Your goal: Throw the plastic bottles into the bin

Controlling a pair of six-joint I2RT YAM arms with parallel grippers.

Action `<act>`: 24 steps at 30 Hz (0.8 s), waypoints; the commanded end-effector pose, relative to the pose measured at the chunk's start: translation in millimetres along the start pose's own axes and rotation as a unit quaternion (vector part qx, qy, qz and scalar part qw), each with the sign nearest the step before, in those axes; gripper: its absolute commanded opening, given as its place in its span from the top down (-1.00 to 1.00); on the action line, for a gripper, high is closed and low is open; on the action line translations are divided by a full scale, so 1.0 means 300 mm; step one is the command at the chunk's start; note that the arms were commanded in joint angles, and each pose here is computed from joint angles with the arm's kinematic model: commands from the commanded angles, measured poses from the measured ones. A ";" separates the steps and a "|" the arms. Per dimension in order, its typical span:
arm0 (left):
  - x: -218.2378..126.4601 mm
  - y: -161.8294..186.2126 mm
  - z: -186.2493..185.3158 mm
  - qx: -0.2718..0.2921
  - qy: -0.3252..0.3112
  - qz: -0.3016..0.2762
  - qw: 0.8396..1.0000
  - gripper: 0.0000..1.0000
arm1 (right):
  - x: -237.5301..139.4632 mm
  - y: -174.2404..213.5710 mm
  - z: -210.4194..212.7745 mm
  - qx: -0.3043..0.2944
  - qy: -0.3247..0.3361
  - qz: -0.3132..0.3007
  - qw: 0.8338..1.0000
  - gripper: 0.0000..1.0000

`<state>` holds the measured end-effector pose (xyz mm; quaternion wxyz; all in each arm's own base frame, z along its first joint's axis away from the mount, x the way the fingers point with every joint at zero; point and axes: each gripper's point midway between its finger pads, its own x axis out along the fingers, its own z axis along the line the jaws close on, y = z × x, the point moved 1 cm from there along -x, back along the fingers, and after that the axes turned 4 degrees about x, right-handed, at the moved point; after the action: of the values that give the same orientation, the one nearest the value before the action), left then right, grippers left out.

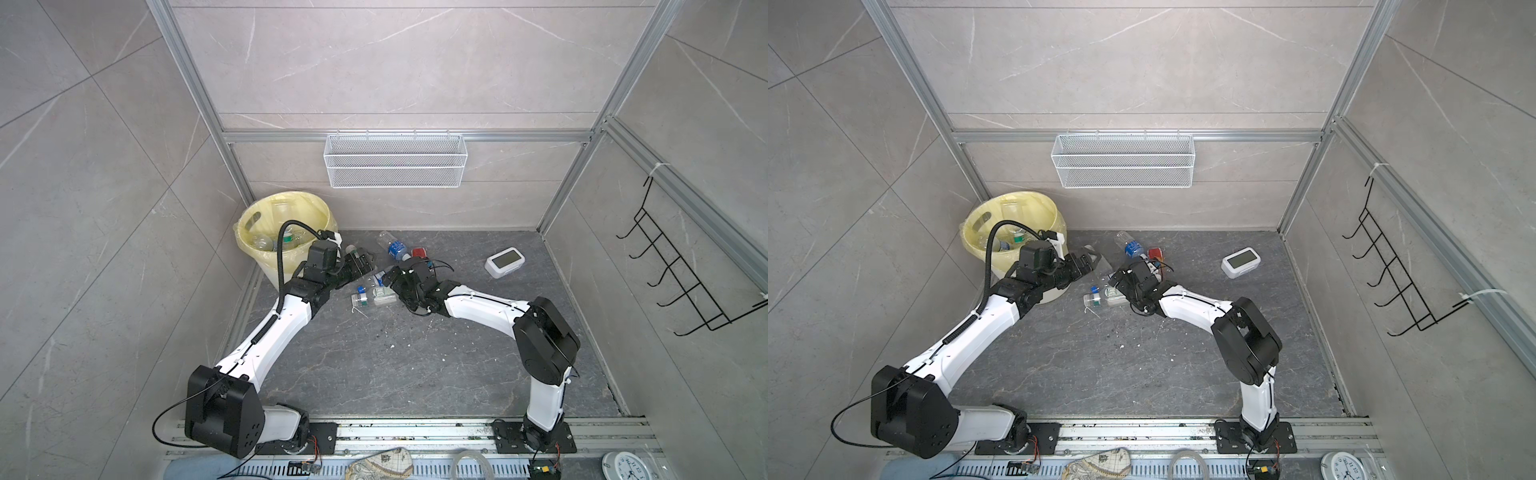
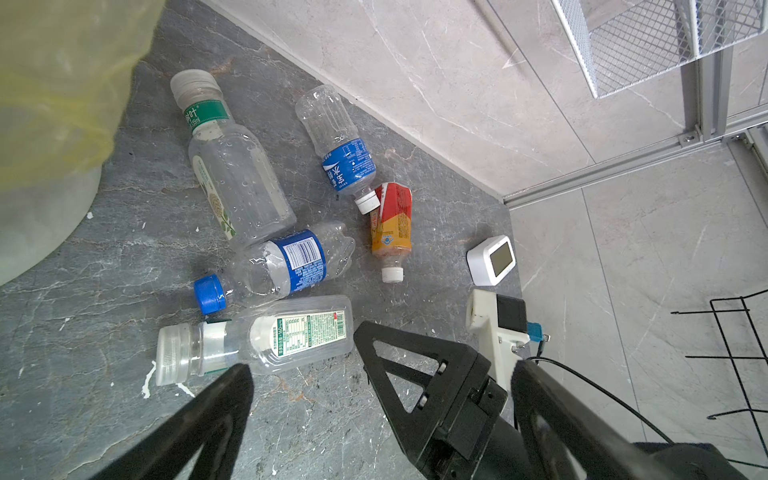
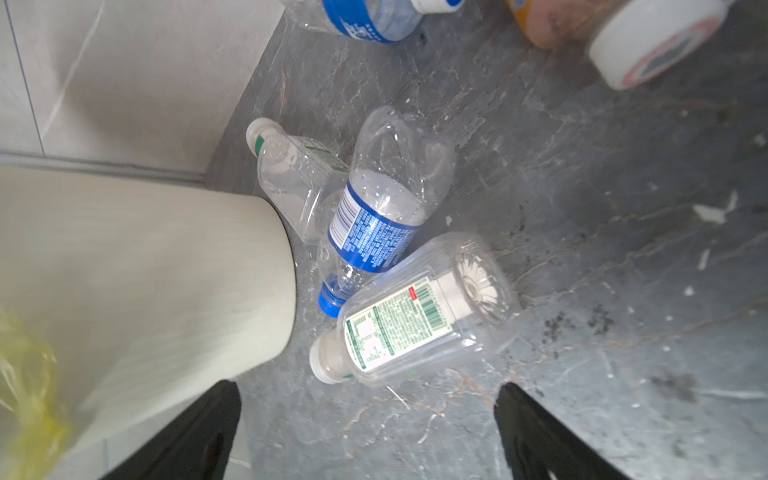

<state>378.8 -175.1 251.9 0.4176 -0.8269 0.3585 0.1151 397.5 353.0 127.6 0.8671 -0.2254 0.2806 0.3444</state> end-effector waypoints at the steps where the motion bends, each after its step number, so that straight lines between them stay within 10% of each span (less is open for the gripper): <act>1: 0.007 -0.010 -0.012 -0.006 0.014 -0.001 1.000 -0.99 | 0.065 0.023 -0.040 0.073 0.020 0.000 0.997 -0.99; 24: 0.011 -0.009 -0.018 -0.019 0.027 0.005 0.999 -1.00 | 0.182 -0.005 -0.181 0.059 0.114 -0.036 0.991 -0.95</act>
<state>378.3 -178.5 248.1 0.3986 -0.8292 0.3737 0.1180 413.1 361.9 70.7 0.8649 -0.1903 0.3669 0.2849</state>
